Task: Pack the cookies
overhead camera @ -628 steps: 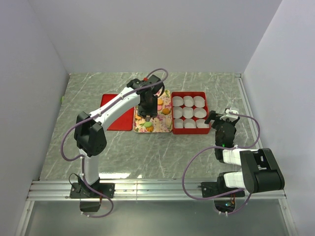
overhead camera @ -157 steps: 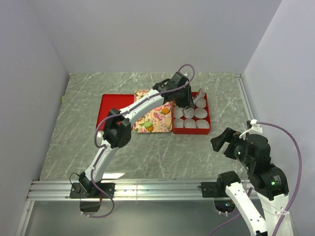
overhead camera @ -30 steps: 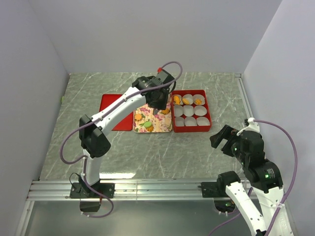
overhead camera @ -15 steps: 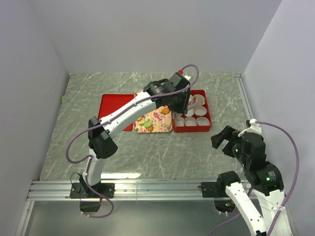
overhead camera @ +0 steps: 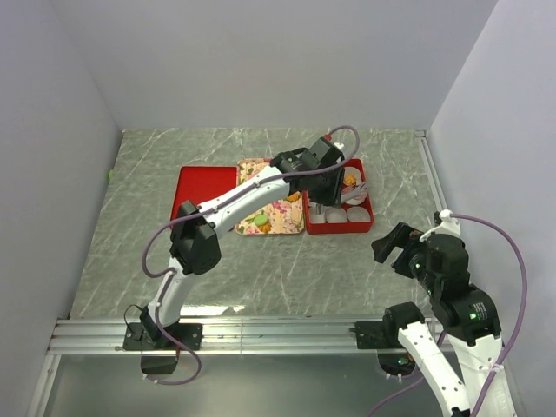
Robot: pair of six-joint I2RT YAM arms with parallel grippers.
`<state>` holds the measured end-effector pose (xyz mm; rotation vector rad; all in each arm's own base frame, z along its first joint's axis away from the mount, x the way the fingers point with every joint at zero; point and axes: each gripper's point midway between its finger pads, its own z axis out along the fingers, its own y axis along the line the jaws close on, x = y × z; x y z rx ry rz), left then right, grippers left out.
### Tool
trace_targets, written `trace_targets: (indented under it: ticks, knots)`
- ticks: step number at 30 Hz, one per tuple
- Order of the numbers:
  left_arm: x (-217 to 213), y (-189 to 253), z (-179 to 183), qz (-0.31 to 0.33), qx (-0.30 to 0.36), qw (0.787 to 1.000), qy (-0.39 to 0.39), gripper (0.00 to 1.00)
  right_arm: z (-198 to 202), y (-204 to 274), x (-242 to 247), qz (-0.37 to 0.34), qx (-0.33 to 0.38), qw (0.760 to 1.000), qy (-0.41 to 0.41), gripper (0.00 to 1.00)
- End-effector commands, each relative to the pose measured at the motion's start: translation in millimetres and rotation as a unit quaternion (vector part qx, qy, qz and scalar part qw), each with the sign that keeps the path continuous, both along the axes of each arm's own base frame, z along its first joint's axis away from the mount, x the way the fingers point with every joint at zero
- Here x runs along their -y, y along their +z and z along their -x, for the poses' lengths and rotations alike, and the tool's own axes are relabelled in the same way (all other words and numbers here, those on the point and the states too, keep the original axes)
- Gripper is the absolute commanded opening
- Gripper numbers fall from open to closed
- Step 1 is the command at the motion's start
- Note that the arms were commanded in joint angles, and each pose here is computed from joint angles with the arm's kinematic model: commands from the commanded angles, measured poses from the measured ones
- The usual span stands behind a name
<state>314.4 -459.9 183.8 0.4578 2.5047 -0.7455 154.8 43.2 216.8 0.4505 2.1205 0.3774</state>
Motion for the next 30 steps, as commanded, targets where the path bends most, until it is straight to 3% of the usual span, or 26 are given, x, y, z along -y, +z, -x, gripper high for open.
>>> trace_targets:
  ticks: [1, 30]
  knots:
    - [12.8, 14.3, -10.5, 0.03, 0.021, 0.999, 0.006, 0.33, -7.2, 5.6, -3.4, 0.003, 0.011, 1.0, 0.011, 0.97]
    - [13.7, 8.3, -28.4, 0.007, 0.045, 0.999, 0.024, 0.5, -11.3, 1.6, -6.0, 0.002, 0.003, 1.0, 0.013, 0.97]
